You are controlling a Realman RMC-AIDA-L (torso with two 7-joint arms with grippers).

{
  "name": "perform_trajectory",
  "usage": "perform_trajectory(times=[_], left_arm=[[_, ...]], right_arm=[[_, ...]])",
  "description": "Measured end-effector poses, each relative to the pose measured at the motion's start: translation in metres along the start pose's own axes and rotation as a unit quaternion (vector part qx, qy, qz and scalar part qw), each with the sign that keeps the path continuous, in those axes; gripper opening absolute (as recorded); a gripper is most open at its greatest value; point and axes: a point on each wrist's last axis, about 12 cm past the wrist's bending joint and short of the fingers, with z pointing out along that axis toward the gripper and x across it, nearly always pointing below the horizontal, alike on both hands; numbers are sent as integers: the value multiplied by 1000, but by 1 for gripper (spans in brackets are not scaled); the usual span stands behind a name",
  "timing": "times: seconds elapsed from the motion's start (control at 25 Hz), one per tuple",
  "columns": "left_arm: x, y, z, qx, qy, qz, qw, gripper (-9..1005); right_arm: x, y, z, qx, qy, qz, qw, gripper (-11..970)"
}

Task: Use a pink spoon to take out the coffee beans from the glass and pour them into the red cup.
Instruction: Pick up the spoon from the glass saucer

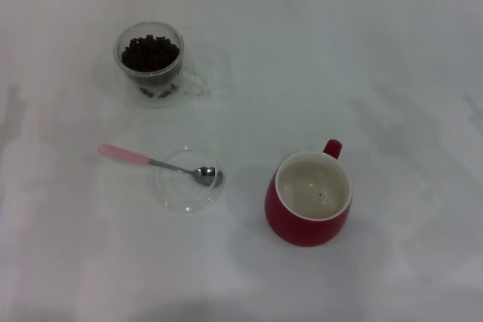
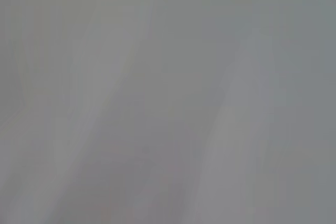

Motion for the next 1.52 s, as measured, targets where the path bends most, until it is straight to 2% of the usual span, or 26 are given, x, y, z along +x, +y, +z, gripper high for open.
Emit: perform_trajectory(times=[0.12, 0.24, 0.56, 0.8, 0.96, 1.32, 1.52], left_arm=[[5, -5, -6, 9, 18, -86, 996, 888], [12, -12, -12, 19, 46, -165, 985, 888], [24, -23, -36, 13, 100, -293, 951, 887], [27, -18, -60, -23, 124, -335, 934, 888], [31, -19, -69, -24, 154, -353, 923, 888], [41, -32, -75, -12, 200, -365, 909, 887], [52, -41, -68, -3, 239, -372, 897, 888]], right_arm=[[-2, -4, 6, 13, -13, -9, 1000, 616], [-2, -6, 13, 23, -19, -5, 1000, 615], [-2, -5, 27, 61, -37, 19, 997, 616], [2, -5, 35, 73, -25, 17, 997, 616], [5, -9, 44, 72, -17, 16, 997, 615], [6, -16, 62, 57, -13, 4, 998, 616], [6, -16, 63, 56, -11, 1, 998, 616]])
